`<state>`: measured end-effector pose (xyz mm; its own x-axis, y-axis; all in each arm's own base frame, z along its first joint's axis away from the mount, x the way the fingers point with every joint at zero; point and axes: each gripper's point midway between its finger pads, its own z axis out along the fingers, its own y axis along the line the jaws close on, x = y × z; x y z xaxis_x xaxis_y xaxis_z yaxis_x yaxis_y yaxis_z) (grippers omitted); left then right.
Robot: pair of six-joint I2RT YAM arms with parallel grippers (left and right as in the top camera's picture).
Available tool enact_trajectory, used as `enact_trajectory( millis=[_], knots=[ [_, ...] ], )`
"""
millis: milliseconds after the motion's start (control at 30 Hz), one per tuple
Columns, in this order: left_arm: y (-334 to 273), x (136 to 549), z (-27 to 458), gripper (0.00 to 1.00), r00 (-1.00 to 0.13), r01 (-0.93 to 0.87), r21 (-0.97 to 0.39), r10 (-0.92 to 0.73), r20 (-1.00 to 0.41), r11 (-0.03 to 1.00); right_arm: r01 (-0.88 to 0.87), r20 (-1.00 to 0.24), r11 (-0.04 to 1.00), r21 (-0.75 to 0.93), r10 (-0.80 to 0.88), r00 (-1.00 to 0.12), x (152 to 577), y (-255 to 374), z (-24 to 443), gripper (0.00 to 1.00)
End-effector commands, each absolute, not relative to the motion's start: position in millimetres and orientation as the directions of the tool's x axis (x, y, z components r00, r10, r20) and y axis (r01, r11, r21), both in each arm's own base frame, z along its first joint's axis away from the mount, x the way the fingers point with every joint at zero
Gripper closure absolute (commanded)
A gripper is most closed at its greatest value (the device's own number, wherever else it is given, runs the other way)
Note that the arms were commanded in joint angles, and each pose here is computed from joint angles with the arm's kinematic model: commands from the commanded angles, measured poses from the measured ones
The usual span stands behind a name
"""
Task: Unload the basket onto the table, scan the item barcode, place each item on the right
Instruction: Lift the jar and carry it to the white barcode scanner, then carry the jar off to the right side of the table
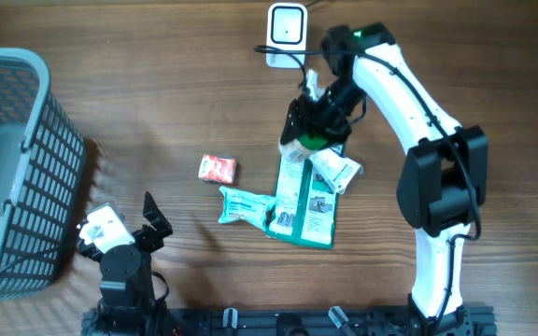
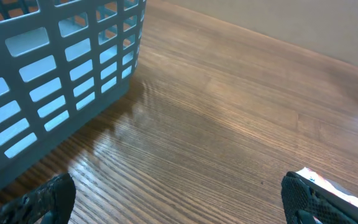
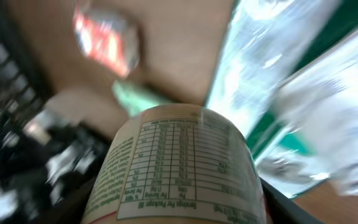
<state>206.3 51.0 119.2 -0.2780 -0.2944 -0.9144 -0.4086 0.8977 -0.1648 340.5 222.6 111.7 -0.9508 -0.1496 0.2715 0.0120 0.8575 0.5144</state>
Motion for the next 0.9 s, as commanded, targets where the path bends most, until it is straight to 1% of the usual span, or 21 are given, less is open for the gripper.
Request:
enact_trajectory(
  millis=[0, 67, 167, 233, 300, 400, 467, 533, 667, 733, 867],
  knots=[
    [49, 207, 116, 0.00, -0.295, -0.393, -0.146, -0.275, -0.915, 0.908, -0.025, -0.003, 0.943, 0.333, -0.025, -1.000, 399, 194, 145, 0.48],
    [49, 207, 116, 0.00, -0.295, -0.393, -0.146, -0.275, -0.915, 0.908, -0.068, -0.148, 0.938, 0.340, -0.018, -0.989, 430, 199, 161, 0.43],
    [49, 207, 116, 0.00, -0.295, -0.393, -0.146, -0.275, -0.915, 0.908, -0.106, -0.422, 0.959, 0.263, 0.016, -0.906, 492, 196, 181, 0.40],
    [49, 207, 116, 0.00, -0.295, -0.393, -0.146, -0.275, -0.915, 0.908, -0.095, -0.535, 0.975, 0.203, 0.030, -0.844, 519, 192, 187, 0.33],
    [49, 207, 116, 0.00, -0.295, -0.393, -0.146, -0.275, -0.915, 0.908, -0.105, -0.642, 0.982, 0.154, 0.019, -0.766, 545, 194, 198, 0.32],
    [49, 207, 116, 0.00, -0.295, -0.393, -0.146, -0.275, -0.915, 0.908, -0.171, -0.763, 0.979, 0.108, -0.029, -0.645, 576, 211, 213, 0.32],
    [49, 207, 116, 0.00, -0.295, -0.393, -0.146, -0.275, -0.915, 0.908, -0.195, -0.812, 0.973, 0.121, -0.016, -0.584, 590, 225, 219, 0.31],
    [49, 207, 116, 0.00, -0.295, -0.393, -0.146, -0.275, -0.915, 0.908, -0.206, -0.843, 0.970, 0.130, -0.002, -0.539, 606, 237, 211, 0.31],
    [49, 207, 116, 0.00, -0.295, -0.393, -0.146, -0.275, -0.915, 0.908, -0.156, -0.864, 0.982, 0.106, 0.013, -0.503, 632, 236, 175, 0.31],
    [49, 207, 116, 0.00, -0.295, -0.393, -0.146, -0.275, -0.915, 0.908, -0.153, -0.862, 0.983, 0.103, 0.011, -0.508, 635, 236, 165, 0.35],
    [49, 207, 116, 0.00, -0.295, -0.393, -0.146, -0.275, -0.915, 0.908, -0.156, -0.877, 0.981, 0.112, 0.024, -0.479, 638, 238, 172, 0.36]
  ],
)
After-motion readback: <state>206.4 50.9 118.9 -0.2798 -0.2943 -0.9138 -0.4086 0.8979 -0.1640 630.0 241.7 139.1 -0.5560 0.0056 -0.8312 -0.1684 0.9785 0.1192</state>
